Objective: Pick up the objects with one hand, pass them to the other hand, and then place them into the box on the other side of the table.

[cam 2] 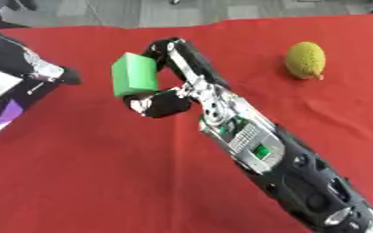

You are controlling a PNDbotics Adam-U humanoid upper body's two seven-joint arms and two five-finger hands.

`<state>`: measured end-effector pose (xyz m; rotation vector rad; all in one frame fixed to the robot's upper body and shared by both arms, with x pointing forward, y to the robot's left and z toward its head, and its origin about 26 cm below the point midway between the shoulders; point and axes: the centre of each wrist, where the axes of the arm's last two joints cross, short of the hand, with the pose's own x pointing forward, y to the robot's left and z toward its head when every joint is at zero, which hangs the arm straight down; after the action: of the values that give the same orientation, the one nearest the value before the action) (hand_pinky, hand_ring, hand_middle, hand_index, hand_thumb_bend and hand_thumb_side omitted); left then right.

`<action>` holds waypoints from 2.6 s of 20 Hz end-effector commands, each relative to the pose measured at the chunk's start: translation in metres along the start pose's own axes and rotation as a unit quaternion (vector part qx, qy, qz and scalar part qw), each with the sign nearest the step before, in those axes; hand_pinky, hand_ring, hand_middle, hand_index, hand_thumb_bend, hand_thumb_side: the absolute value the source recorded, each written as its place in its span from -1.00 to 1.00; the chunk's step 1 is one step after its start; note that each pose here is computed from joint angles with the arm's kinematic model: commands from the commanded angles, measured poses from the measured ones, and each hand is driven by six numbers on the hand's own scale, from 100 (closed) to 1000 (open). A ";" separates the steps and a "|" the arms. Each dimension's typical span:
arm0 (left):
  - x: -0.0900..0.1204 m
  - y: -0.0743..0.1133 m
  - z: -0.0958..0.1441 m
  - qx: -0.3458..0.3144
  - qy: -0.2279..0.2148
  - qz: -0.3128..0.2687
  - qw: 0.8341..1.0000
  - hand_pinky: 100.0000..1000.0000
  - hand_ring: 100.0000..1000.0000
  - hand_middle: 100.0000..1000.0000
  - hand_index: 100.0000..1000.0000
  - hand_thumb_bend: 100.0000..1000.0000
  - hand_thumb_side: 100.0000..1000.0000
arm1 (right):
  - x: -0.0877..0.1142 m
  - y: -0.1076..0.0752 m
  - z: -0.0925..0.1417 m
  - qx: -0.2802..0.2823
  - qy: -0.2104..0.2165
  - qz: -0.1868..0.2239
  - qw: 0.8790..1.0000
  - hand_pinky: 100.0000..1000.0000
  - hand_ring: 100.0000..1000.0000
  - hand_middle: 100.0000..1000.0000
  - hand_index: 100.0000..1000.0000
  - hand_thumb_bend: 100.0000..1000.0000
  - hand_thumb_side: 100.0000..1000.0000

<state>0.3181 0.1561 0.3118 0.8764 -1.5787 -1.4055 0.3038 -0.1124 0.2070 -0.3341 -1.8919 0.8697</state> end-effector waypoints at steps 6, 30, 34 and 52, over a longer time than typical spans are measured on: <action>0.014 0.004 -0.002 -0.001 -0.008 -0.014 1.000 0.57 0.49 0.54 0.64 0.69 -0.38 | 0.007 0.008 -0.007 -0.006 -0.005 0.001 1.000 0.53 0.25 0.07 0.12 -0.30 -1.00; 0.040 -0.011 -0.016 -0.038 -0.047 0.001 0.998 0.46 0.42 0.44 0.51 0.60 -0.48 | 0.013 0.021 -0.018 0.000 0.029 0.003 1.000 0.52 0.24 0.08 0.12 -0.43 -0.99; 0.042 -0.013 -0.019 -0.055 -0.049 0.002 0.997 0.46 0.43 0.44 0.48 0.56 -0.50 | 0.013 0.024 -0.020 -0.002 0.034 0.003 0.999 0.51 0.24 0.08 0.11 -0.42 -0.97; 0.037 -0.031 -0.041 -0.095 -0.032 -0.023 0.995 0.42 0.41 0.39 0.40 0.22 -0.56 | 0.012 0.013 -0.012 0.012 0.033 0.008 0.999 0.50 0.24 0.08 0.11 -0.44 -0.98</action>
<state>0.3380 0.1012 0.2806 0.7620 -1.4949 -1.6134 0.3113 -0.0899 0.1962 -0.3627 -1.7718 0.8831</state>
